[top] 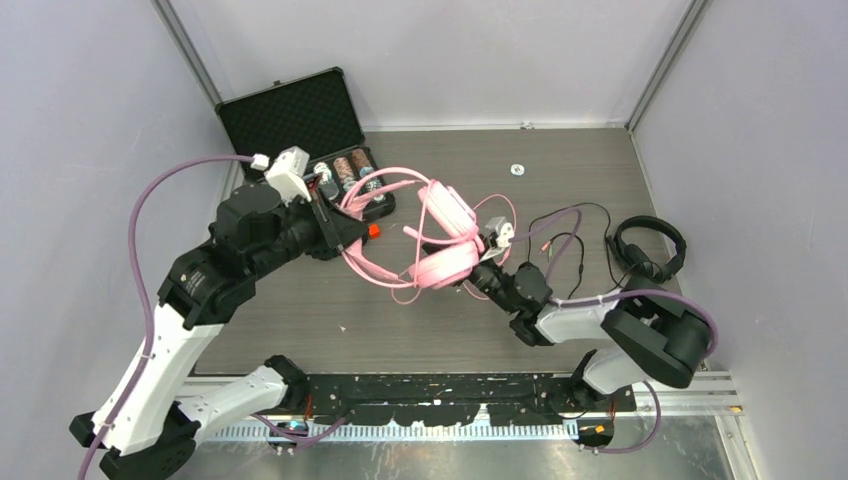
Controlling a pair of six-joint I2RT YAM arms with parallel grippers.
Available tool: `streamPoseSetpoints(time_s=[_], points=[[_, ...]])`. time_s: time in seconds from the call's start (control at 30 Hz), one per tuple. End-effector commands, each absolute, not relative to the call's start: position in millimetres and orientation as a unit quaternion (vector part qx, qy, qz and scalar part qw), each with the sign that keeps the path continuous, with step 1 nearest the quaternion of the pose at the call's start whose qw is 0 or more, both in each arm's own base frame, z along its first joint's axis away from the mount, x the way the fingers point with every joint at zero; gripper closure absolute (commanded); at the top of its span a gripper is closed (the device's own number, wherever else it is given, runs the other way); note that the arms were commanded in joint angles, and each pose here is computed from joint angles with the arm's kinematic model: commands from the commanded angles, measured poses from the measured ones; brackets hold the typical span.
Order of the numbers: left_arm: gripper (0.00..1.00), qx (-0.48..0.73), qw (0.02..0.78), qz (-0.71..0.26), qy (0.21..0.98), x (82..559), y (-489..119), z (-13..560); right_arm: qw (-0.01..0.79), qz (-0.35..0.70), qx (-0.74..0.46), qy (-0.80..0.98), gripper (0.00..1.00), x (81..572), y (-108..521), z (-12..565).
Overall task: Wrap the headphones
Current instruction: Wrap the headphones cable around the headphones.
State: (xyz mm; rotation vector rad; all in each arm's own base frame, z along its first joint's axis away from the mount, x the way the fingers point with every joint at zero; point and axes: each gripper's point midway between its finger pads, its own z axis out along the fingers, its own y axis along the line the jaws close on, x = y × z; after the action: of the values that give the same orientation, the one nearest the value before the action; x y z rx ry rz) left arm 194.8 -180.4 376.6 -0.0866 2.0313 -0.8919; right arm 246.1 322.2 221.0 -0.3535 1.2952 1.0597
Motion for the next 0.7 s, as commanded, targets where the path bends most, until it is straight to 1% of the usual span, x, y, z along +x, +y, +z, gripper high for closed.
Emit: streamPoseSetpoints(time_s=[0.0, 0.1, 0.2, 0.47, 0.5, 0.6, 0.67], points=[[1.00, 0.102, 0.419, -0.449, 0.783, 157, -211, 415, 0.682, 0.469, -0.116, 0.549, 0.94, 252, 296, 245], [1.00, 0.149, 0.397, -0.445, 0.788, 151, -218, 407, 0.696, 0.466, -0.109, 0.535, 0.91, 251, 287, 257], [1.00, 0.189, 0.392, -0.439, 0.786, 150, -223, 405, 0.711, 0.462, -0.101, 0.521, 0.87, 250, 279, 271], [1.00, 0.262, 0.359, -0.420, 0.791, 144, -226, 393, 0.719, 0.465, -0.105, 0.505, 0.82, 243, 270, 281], [1.00, 0.269, 0.356, -0.418, 0.791, 143, -226, 392, 0.720, 0.466, -0.107, 0.504, 0.84, 242, 269, 281], [1.00, 0.307, 0.354, -0.410, 0.783, 140, -226, 389, 0.715, 0.475, -0.120, 0.499, 0.94, 235, 269, 281], [1.00, 0.338, 0.366, -0.387, 0.776, 143, -221, 385, 0.705, 0.488, -0.118, 0.500, 0.99, 231, 266, 282]])
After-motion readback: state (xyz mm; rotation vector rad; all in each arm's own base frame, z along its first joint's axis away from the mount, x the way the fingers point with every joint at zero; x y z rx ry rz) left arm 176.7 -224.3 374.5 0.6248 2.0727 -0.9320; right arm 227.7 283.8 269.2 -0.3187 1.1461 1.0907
